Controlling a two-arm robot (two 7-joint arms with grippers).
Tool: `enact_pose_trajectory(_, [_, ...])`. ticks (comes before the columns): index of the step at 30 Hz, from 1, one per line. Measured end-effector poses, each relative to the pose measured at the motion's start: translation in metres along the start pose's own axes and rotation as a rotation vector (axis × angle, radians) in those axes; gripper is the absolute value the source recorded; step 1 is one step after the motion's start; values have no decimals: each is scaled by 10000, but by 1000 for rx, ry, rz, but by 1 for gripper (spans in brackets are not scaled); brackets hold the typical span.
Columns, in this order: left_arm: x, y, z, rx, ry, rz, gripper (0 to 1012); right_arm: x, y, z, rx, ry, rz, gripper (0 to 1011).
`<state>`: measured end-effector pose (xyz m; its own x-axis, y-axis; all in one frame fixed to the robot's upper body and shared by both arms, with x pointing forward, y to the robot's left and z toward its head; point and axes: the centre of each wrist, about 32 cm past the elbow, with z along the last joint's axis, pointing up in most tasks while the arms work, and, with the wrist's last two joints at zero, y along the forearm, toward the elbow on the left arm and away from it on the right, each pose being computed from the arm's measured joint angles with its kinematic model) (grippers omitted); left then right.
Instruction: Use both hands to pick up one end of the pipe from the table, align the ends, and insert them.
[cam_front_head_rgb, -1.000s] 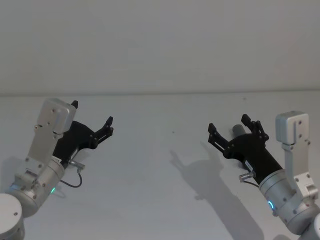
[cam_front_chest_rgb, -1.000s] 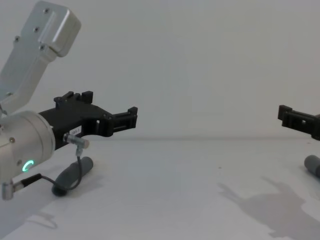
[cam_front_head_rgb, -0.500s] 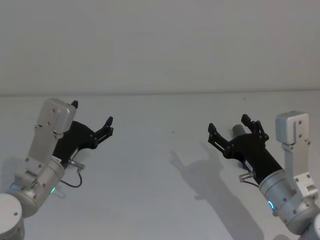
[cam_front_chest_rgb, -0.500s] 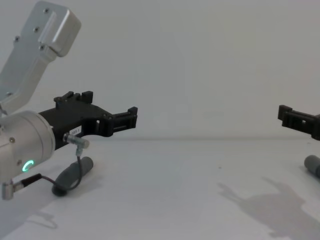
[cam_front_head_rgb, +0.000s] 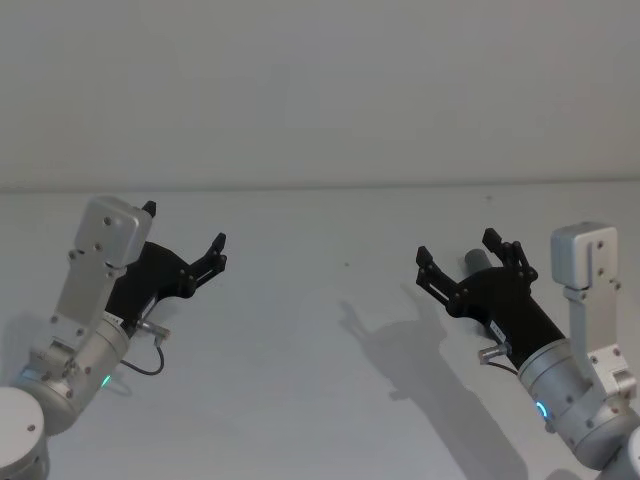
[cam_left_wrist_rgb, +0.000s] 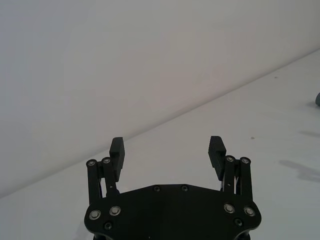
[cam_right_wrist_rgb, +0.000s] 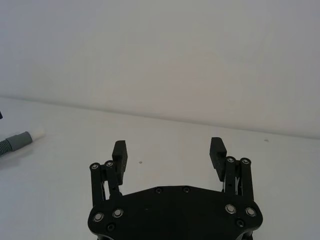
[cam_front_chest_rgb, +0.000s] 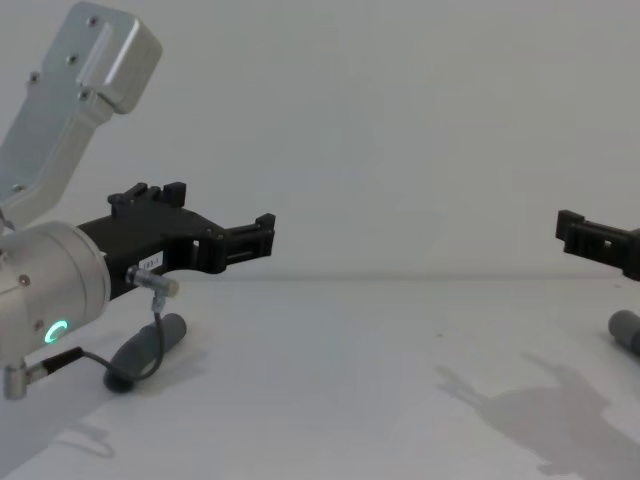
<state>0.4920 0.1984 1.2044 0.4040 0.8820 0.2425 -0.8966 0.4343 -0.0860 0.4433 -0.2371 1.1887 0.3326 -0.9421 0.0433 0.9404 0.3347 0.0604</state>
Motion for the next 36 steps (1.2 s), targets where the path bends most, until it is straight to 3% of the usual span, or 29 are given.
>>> enact_pose_trajectory(9, [-1,-2,2,-1,0,0,1002,0,0,0,0,0,0,1004])
enact_pose_trajectory(17, [8,-78,52,-13,-18,-4,1001,0,0,0,0,0,0,1004])
enact_pose_trajectory(26, [45,-224,244,-2,-62,-3,1002,0,0,0,0,0,0,1004])
enact_pose_trajectory(36, [158,-261,481,46,-102,28,1001,0,0,0,0,0,0,1004])
